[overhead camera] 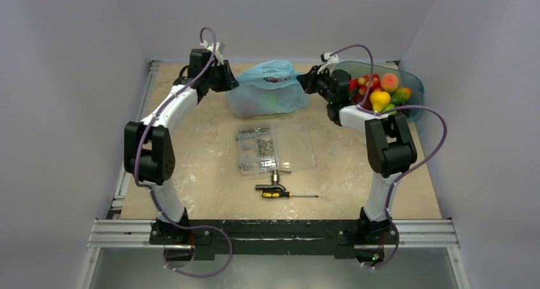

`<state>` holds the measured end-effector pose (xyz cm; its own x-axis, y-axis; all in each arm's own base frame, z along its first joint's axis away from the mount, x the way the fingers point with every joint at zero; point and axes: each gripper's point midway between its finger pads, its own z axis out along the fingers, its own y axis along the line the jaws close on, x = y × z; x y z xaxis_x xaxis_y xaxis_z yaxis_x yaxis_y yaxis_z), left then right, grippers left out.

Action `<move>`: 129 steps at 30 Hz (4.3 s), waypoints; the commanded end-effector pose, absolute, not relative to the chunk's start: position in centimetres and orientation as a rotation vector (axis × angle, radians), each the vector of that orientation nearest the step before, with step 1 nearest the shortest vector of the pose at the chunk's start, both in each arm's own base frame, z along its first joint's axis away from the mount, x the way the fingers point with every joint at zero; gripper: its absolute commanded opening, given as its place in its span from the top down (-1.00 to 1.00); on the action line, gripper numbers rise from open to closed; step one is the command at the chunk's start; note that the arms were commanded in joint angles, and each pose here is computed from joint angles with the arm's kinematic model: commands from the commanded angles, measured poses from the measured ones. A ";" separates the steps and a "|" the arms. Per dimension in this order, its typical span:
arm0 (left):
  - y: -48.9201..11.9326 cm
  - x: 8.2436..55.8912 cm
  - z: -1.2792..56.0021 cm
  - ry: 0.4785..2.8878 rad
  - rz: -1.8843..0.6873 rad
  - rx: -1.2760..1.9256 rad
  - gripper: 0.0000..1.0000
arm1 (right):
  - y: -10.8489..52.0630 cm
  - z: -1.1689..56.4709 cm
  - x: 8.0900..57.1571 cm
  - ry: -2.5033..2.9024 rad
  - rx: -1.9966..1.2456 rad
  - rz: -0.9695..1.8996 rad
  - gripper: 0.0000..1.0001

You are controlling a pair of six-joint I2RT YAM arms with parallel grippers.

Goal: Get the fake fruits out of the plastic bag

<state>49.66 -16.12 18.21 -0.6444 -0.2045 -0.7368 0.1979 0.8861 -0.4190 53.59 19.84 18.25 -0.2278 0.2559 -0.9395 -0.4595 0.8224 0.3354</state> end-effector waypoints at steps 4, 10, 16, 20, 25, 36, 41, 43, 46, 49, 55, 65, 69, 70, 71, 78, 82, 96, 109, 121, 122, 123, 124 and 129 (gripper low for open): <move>-16.2 49.2 25.4 2.009 -0.486 0.170 -0.16 | 22.0 21.9 52.8 1.583 -0.285 0.717 1.00; -20.4 49.2 28.8 1.835 -0.304 0.424 -0.33 | 22.1 22.2 52.6 1.581 -0.305 0.720 1.00; -25.3 47.2 30.8 1.600 -0.209 0.623 -0.56 | 22.4 22.7 52.3 1.577 -0.305 0.742 1.00; -27.5 45.7 31.7 1.469 -0.136 0.685 -0.83 | 22.5 23.1 52.2 1.568 -0.304 0.753 1.00; -29.9 46.2 32.0 1.418 -0.036 0.684 -1.00 | 22.5 23.6 51.9 1.556 -0.297 0.766 1.00; -30.5 49.0 30.6 1.553 0.088 0.629 -0.27 | 23.0 24.7 51.6 1.539 -0.212 0.822 1.00; -25.3 48.8 32.3 1.658 0.038 0.492 1.00 | 22.2 24.7 51.8 1.537 0.006 0.926 1.00; -23.0 47.8 32.5 1.716 -0.077 0.433 1.00 | 21.6 24.2 52.2 1.539 0.107 0.976 1.00; -19.2 46.1 31.6 1.797 -0.254 0.290 1.00 | 21.0 24.1 52.2 1.498 0.209 1.071 1.00; -17.9 44.3 30.1 1.836 -0.375 0.273 1.00 | 21.2 23.7 52.3 1.498 0.226 1.108 1.00; -17.0 42.8 28.8 1.845 -0.392 0.246 1.00 | 21.9 21.4 52.4 1.625 0.163 1.041 0.69; -19.1 42.8 27.0 1.905 -0.558 0.246 1.00 | 24.4 23.4 51.4 1.825 -0.207 0.479 -0.71; -19.7 42.8 26.2 1.923 -0.596 0.253 1.00 | 26.1 26.0 51.6 1.772 -0.275 0.386 -0.82; -19.7 42.8 26.0 1.928 -0.596 0.254 1.00 | 26.7 26.5 51.7 1.750 -0.303 0.367 -0.83; -19.6 42.8 25.7 1.935 -0.591 0.253 1.00 | 27.2 27.1 51.8 1.728 -0.332 0.348 -0.84; -19.7 42.7 25.9 1.945 -0.587 0.271 1.00 | 28.9 28.6 54.5 1.661 -0.332 0.172 -0.81; -19.2 43.4 26.1 1.966 -0.551 0.238 1.00 | 29.5 30.2 56.5 1.631 -0.282 0.164 -0.41; -17.2 49.5 36.4 1.909 -0.620 -0.049 1.00 | 27.8 43.1 60.7 1.318 -0.081 0.229 1.00; -12.5 49.1 42.8 1.800 -0.687 -0.076 1.00 | 21.6 47.6 61.2 1.218 0.031 0.305 1.00; -13.8 46.5 32.9 2.027 -0.779 -0.073 1.00 | 19.6 37.4 58.7 1.499 0.004 0.188 0.21; -13.7 46.1 32.8 2.026 -0.778 -0.084 1.00 | 19.3 37.3 58.4 1.526 -0.006 0.170 0.17; -13.5 45.7 32.7 2.022 -0.774 -0.101 1.00 | 18.9 36.9 58.0 1.563 -0.011 0.141 0.12; -13.3 45.2 33.2 2.005 -0.773 -0.112 1.00 | 18.5 37.0 57.7 1.588 -0.012 0.118 0.04; -13.5 43.8 34.1 1.981 -0.824 -0.178 0.98 | 17.6 36.8 55.6 1.708 0.099 0.150 -0.78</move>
<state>45.11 -13.47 27.60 -0.6537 -0.3672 -0.6617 0.1284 0.8078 -0.5752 58.26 19.42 32.25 -0.1248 0.0578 -0.9905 -0.0948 0.9930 0.0699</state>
